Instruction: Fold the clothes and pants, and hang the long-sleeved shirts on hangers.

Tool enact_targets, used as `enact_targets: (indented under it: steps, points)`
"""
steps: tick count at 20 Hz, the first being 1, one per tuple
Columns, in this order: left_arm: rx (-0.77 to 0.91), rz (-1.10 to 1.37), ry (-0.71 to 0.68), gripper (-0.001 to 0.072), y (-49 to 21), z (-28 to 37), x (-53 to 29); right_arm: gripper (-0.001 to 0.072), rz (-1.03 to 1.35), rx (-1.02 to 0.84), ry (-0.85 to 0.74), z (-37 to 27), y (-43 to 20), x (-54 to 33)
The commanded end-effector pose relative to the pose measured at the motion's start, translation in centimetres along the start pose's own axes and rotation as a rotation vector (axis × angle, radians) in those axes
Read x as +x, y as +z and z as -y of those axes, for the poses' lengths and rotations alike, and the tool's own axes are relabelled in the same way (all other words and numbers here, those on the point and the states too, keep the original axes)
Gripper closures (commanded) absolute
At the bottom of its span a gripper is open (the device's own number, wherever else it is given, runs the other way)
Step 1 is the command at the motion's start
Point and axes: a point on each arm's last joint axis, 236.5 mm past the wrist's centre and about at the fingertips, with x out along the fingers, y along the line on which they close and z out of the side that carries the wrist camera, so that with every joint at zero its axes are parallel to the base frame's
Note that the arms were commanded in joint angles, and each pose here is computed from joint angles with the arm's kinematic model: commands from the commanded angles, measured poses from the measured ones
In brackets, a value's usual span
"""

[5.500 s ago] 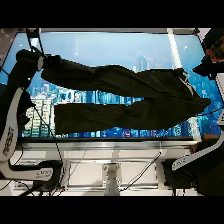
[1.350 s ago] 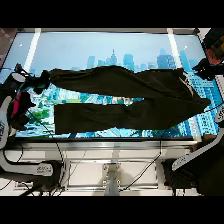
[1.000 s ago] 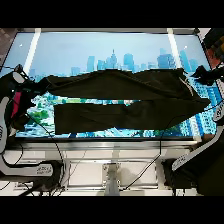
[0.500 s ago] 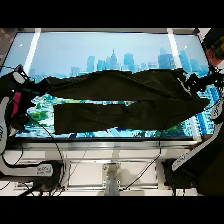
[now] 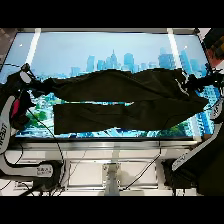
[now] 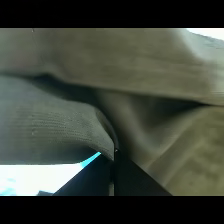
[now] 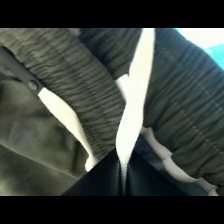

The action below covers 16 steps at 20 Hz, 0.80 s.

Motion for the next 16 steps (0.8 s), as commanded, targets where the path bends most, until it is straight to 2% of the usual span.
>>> enact_targets:
  steps: [1,6,10,16]
  points:
    - [-0.03,0.048,-0.061,0.0699,1.0,1.8,0.4,0.0688,0.028,-0.011,0.033,-0.9,0.7,-0.1]
    - [-0.079,0.083,-0.074,0.0699,1.8,2.1,0.3,0.0691,0.194,0.183,-0.105,3.3,4.4,-3.9]
    - [-0.085,0.102,-0.092,0.0699,2.1,2.9,0.3,0.0691,0.298,0.352,-0.214,8.1,5.2,-7.8]
    - [-0.09,0.116,-0.165,0.0699,1.3,6.7,2.4,0.0691,0.298,0.443,-0.247,10.5,4.3,-9.1]
